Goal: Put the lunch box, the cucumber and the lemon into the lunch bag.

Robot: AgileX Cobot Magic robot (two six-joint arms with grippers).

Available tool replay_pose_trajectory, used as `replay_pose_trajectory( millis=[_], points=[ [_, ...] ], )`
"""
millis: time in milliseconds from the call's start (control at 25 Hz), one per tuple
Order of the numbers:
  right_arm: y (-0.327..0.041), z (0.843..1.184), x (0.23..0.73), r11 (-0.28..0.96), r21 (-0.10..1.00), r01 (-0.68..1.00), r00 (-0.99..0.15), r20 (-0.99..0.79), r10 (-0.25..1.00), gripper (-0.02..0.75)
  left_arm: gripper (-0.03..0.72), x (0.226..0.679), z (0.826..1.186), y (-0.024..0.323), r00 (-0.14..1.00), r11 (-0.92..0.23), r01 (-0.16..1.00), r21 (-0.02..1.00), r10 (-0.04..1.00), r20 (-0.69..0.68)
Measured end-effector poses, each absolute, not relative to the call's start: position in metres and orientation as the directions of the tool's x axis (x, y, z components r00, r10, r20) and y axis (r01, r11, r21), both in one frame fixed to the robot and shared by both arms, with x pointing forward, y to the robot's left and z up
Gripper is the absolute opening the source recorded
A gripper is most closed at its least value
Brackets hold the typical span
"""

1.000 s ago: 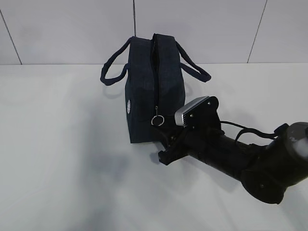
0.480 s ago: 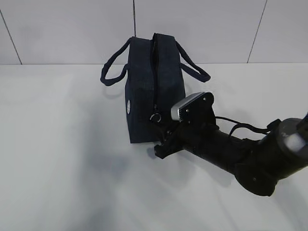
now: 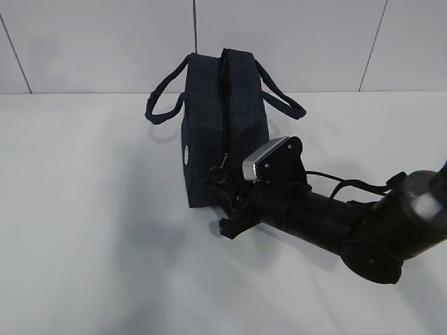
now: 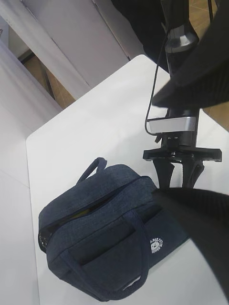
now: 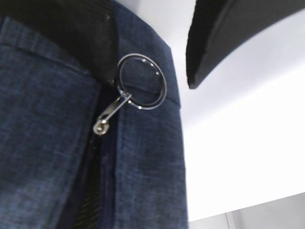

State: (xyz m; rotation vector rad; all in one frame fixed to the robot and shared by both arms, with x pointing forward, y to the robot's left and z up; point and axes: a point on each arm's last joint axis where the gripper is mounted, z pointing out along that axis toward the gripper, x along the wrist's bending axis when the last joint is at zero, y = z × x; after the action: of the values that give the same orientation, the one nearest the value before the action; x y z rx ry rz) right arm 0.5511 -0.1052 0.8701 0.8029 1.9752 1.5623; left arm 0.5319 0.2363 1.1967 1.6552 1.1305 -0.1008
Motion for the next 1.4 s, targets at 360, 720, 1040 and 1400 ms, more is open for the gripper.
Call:
replay_pose_trajectory(
  millis=[360, 720, 1040, 1400],
  points=[
    [-0.1024, 0.8761, 0.5506, 0.075, 0.986, 0.151, -0.714, 0.056, 0.698, 0.348, 0.38, 0.5319, 1.1967, 0.2363, 0.545, 0.029, 0.706, 0.707, 0.615, -0.57],
    [-0.1022, 0.8742, 0.5504, 0.05, 0.985, 0.164, -0.712, 0.083, 0.697, 0.348, 0.356, 0.5323, 1.1969, 0.2364, 0.544, 0.032, 0.704, 0.709, 0.617, -0.569],
    [-0.1021, 0.8738, 0.5504, 0.045, 0.986, 0.162, -0.712, 0.086, 0.697, 0.348, 0.354, 0.5324, 1.1969, 0.2365, 0.544, 0.033, 0.704, 0.709, 0.617, -0.568],
    [-0.1004, 0.8752, 0.5488, 0.015, 0.984, 0.175, -0.725, 0.119, 0.678, 0.348, 0.354, 0.5323, 1.1992, 0.2352, 0.546, 0.053, 0.703, 0.709, 0.598, -0.587]
  ],
)
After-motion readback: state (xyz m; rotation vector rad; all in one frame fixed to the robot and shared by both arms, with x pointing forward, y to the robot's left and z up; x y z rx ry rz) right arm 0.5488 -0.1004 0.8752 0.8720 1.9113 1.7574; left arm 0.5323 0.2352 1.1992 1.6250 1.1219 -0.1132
